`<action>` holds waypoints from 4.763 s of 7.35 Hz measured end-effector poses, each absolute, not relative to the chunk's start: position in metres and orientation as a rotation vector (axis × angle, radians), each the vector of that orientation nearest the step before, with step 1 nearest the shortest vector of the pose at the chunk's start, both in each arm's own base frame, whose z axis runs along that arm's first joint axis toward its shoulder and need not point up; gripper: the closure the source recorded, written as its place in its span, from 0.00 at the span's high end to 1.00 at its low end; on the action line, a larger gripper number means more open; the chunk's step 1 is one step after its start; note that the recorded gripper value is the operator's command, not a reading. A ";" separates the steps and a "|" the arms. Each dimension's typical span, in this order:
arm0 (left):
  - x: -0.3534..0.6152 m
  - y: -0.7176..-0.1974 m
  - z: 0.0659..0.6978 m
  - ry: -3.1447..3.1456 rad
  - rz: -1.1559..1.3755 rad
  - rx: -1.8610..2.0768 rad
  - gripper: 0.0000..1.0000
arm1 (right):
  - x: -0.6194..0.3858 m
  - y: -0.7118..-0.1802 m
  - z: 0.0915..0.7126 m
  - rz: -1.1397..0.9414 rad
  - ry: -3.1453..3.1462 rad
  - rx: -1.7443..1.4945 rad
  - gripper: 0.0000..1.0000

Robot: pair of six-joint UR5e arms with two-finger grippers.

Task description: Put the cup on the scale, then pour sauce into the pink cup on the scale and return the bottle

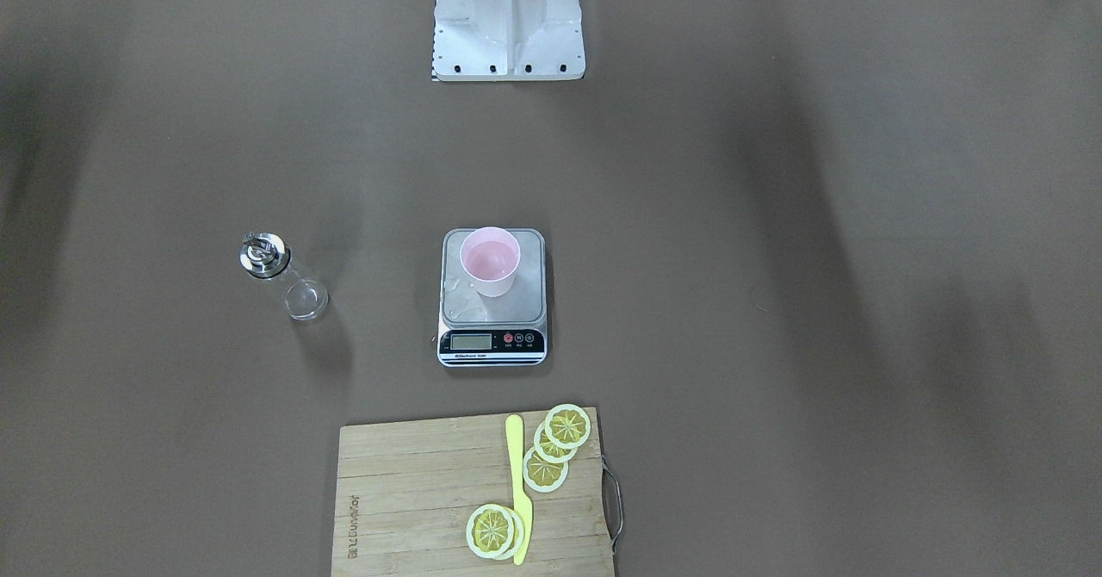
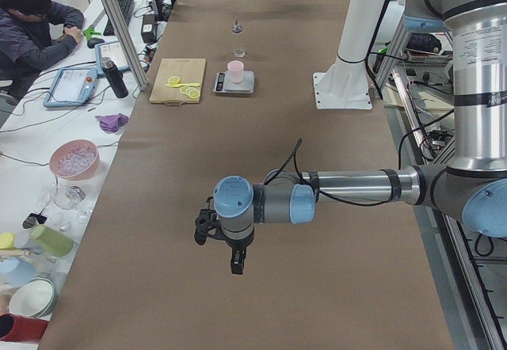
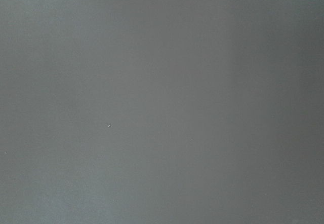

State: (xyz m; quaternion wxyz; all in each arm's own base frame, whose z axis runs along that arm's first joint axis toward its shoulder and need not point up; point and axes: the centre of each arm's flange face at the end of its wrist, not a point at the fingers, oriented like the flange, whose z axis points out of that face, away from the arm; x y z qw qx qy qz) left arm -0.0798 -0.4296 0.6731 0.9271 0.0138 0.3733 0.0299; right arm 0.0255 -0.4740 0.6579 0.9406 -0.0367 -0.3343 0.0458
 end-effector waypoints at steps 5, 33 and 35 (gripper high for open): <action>-0.079 -0.429 0.678 0.763 0.060 0.017 0.98 | 0.028 -0.461 0.652 0.084 -0.681 -0.060 1.00; -0.078 -0.430 0.697 0.766 0.059 -0.001 0.98 | 0.030 -0.422 0.619 0.069 -0.704 -0.015 1.00; -0.078 -0.430 0.698 0.766 0.059 -0.001 0.98 | 0.030 -0.422 0.619 0.069 -0.704 -0.016 1.00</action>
